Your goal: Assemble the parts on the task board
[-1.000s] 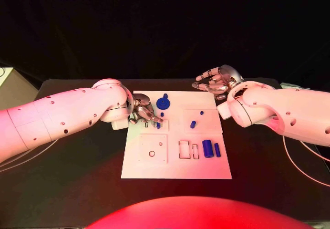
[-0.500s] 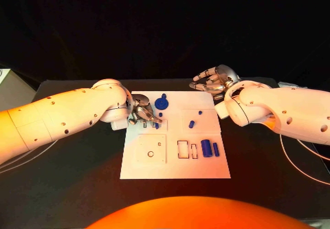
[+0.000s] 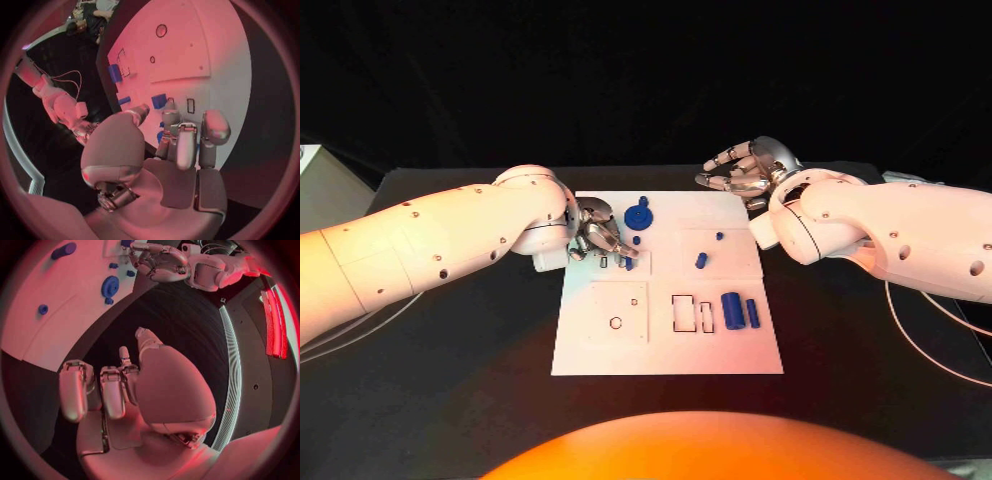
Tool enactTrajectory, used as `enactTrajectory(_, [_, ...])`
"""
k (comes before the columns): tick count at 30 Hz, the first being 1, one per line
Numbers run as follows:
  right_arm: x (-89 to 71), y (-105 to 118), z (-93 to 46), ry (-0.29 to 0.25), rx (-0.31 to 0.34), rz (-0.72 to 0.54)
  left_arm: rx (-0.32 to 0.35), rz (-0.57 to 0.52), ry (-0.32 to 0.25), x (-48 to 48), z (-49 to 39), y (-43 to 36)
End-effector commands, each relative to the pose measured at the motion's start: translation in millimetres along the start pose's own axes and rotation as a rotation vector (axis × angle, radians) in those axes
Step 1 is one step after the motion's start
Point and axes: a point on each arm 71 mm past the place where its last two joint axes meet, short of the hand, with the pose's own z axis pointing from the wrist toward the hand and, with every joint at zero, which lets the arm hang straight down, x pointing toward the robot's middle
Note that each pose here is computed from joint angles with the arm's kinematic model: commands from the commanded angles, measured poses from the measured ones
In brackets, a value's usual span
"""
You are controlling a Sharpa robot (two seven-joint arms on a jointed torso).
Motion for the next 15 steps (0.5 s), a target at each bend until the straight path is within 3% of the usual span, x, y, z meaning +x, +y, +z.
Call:
enactTrajectory(1, [1.4,0.9,0.1,0.017,-0.008,-0.012,0.002,0.009,0.02,0.7,0.6,-1.1])
enactTrajectory(15, [1.7,0.8,0.0,0.02,-0.007,-0.012,0.0,0.016,0.045,3.7,3.9,-2.6])
